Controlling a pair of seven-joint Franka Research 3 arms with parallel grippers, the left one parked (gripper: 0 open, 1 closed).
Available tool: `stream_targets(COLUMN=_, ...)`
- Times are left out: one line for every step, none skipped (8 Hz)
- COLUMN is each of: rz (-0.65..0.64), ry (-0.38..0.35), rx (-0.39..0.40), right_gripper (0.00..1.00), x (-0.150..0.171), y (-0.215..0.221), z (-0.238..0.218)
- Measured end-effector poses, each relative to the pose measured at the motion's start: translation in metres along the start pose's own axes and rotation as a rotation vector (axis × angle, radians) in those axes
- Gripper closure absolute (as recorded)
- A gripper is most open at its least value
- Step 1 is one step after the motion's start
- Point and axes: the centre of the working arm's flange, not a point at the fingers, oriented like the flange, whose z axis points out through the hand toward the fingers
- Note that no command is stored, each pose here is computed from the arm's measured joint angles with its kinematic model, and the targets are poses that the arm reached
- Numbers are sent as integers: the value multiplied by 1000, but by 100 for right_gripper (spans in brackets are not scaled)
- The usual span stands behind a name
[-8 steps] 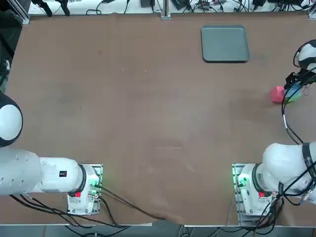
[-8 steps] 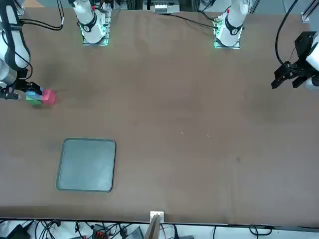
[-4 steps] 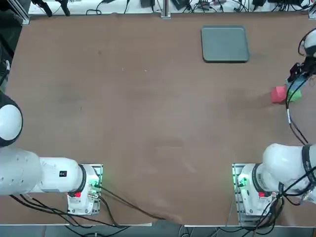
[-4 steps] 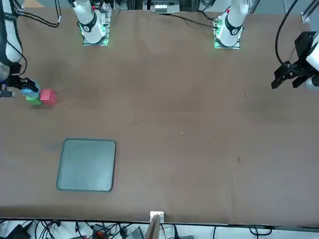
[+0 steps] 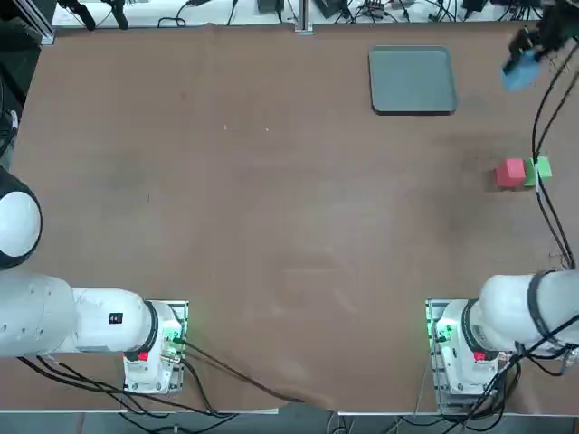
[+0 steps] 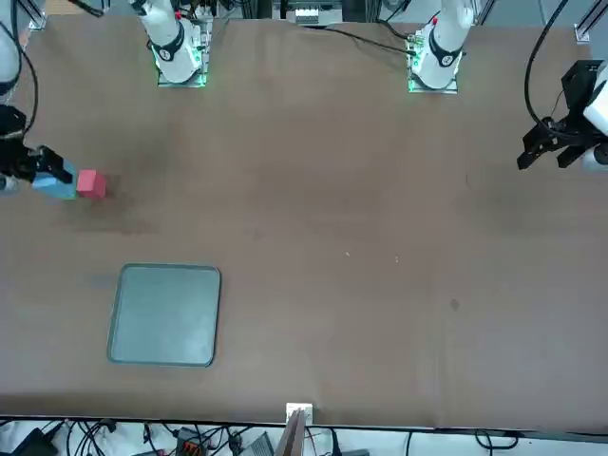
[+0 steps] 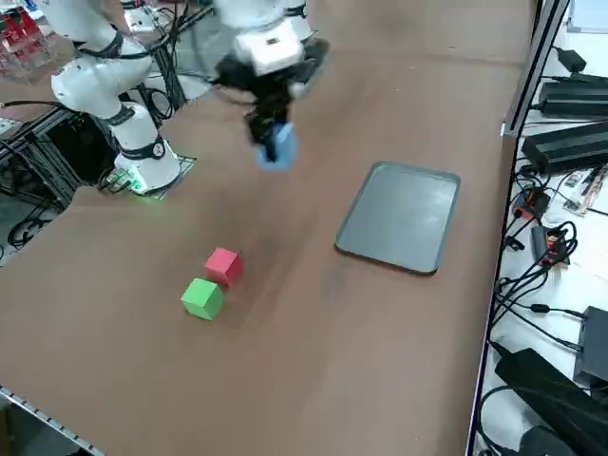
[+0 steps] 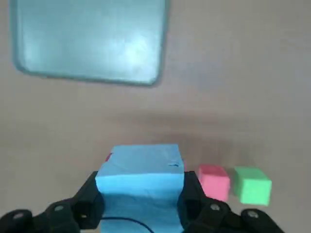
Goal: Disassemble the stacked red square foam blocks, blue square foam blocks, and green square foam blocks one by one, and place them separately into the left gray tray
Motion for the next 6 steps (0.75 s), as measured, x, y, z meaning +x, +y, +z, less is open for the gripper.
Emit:
stream_targets(rz=9, ry=-13, rx=4, right_gripper=24, x=29, y=-28, z=16)
stream_targets(rz=23, ry=-32, rx=7, right_gripper=24, x=57, y=-53, z=43)
stream_targets(rz=49, ry=-39, rx=9, right_gripper=24, x=84, y=-69, z=73)
stream_targets(rz=76, ry=-21, rx=10, right_gripper=24, x=110, y=-73, z=106)
stream_targets(rz=99, ry=30, rx=8, right_gripper=24, x=134, y=-69, z=139)
stream_targets(rz=111, ry=94, rx=4, right_gripper=24, x=153, y=-63, z=169)
